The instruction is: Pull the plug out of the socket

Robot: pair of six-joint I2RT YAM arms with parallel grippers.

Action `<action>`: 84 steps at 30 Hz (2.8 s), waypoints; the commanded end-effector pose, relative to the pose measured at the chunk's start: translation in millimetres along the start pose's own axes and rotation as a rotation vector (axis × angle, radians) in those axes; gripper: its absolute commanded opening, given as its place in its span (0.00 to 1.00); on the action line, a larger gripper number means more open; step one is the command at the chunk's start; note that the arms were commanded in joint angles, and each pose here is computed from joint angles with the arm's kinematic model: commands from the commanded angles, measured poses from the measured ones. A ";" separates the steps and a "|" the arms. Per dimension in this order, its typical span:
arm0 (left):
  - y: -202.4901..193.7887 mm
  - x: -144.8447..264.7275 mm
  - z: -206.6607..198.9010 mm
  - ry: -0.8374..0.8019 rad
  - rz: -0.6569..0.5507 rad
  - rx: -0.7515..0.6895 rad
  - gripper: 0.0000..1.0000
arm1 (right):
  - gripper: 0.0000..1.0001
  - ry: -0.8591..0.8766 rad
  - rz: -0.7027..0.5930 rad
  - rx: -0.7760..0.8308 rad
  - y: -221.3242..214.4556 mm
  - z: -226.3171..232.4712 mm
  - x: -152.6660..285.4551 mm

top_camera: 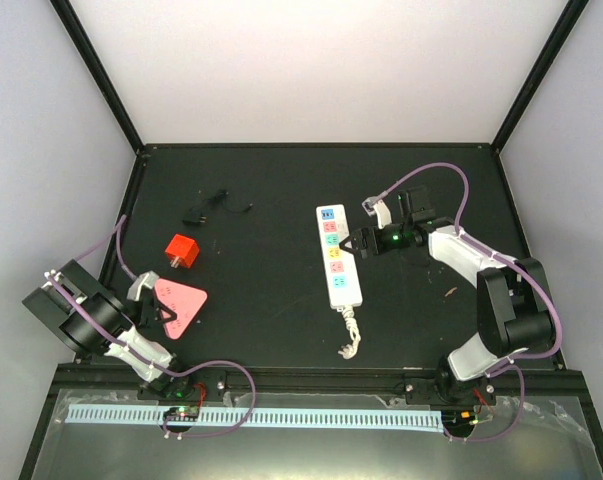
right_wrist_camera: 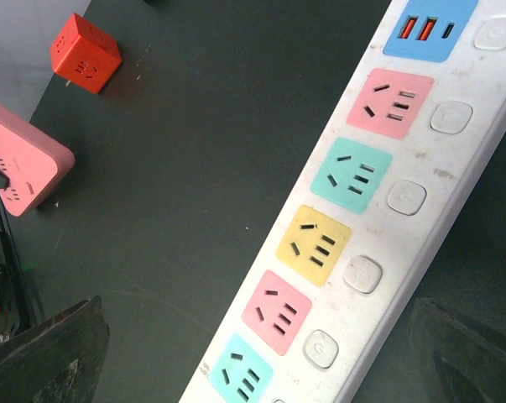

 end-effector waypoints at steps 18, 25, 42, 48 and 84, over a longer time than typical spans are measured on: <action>31.9 23.0 17.2 0.152 -0.153 -0.064 0.99 | 1.00 0.012 -0.012 0.013 -1.1 1.7 -1.2; 35.0 39.0 4.0 0.197 -0.187 -0.113 0.99 | 1.00 0.008 -0.027 0.024 3.1 3.7 2.2; 49.9 92.7 -46.3 0.357 -0.307 -0.293 0.99 | 1.00 -0.018 -0.099 0.095 17.9 19.1 23.4; 52.1 91.6 -75.0 0.387 -0.335 -0.406 0.99 | 1.00 -0.005 -0.130 0.142 23.1 32.9 32.1; 125.1 0.9 -303.6 0.224 -0.372 -0.889 0.99 | 1.00 -0.374 -0.188 0.490 41.3 78.9 104.3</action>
Point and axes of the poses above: each gripper's point midway between its finger pads, its own x axis back along the fingers, its own z axis along the line the jaws close on, y = z × x, the point moved 2 cm from there along x, back along the fingers, and after that the axes turned 10 degrees about x, right-handed, at the moved point
